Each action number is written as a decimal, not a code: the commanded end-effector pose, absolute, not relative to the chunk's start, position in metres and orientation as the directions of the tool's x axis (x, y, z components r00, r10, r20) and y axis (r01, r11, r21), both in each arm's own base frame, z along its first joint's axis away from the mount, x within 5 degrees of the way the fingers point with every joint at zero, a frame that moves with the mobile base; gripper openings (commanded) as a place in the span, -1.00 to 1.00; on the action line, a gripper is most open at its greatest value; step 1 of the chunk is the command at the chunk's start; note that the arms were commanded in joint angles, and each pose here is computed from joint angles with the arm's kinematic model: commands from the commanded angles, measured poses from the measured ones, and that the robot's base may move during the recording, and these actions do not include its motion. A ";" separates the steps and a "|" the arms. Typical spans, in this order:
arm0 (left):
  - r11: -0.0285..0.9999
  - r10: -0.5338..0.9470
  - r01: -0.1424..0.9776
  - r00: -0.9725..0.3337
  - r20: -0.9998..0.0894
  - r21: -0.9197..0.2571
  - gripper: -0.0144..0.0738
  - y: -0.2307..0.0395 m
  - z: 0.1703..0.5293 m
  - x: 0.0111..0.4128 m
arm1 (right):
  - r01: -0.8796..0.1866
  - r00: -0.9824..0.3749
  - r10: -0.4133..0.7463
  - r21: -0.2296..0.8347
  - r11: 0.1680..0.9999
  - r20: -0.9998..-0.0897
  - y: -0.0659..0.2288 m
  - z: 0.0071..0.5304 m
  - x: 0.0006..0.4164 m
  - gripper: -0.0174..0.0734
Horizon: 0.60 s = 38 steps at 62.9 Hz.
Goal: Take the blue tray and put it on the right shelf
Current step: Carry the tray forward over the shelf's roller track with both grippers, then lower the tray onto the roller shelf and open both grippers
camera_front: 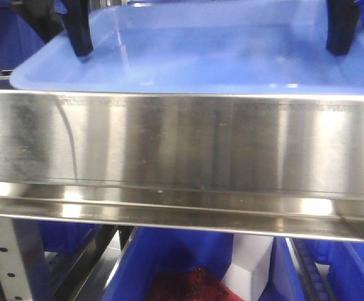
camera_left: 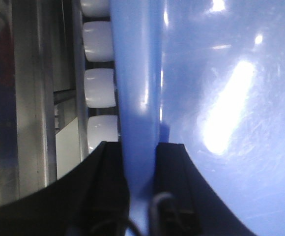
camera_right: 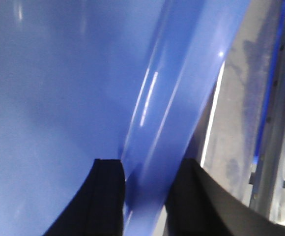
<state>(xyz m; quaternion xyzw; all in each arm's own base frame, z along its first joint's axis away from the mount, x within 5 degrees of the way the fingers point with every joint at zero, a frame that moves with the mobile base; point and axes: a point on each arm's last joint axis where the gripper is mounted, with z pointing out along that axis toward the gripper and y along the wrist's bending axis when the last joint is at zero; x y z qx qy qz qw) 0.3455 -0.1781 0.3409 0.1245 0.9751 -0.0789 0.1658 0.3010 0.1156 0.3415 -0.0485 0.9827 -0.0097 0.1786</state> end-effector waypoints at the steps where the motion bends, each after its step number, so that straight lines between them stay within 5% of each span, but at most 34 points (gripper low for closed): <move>1: 0.933 0.233 0.326 -0.871 -0.432 -0.154 -0.75 -0.182 0.370 0.335 | -0.148 -0.880 -0.125 0.015 0.989 -0.458 0.122 0.363 0.300 -0.49; 10: 0.930 0.249 0.339 -0.865 -0.436 -0.142 -0.42 -0.181 0.370 0.335 | -0.144 -0.883 -0.122 0.014 0.989 -0.453 0.122 0.361 0.301 -0.19; 22: 0.928 0.258 0.347 -0.861 -0.438 -0.136 0.27 -0.181 0.370 0.335 | -0.140 -0.878 -0.121 0.007 0.990 -0.464 0.121 0.362 0.302 0.82; 30: 0.930 0.265 0.348 -0.857 -0.441 -0.117 0.53 -0.180 0.370 0.336 | -0.117 -0.873 -0.110 -0.015 0.993 -0.476 0.118 0.363 0.303 0.78; 38: 0.932 0.267 0.348 -0.850 -0.454 -0.102 0.54 -0.177 0.375 0.333 | -0.108 -0.858 -0.107 -0.028 0.994 -0.503 0.115 0.369 0.301 0.78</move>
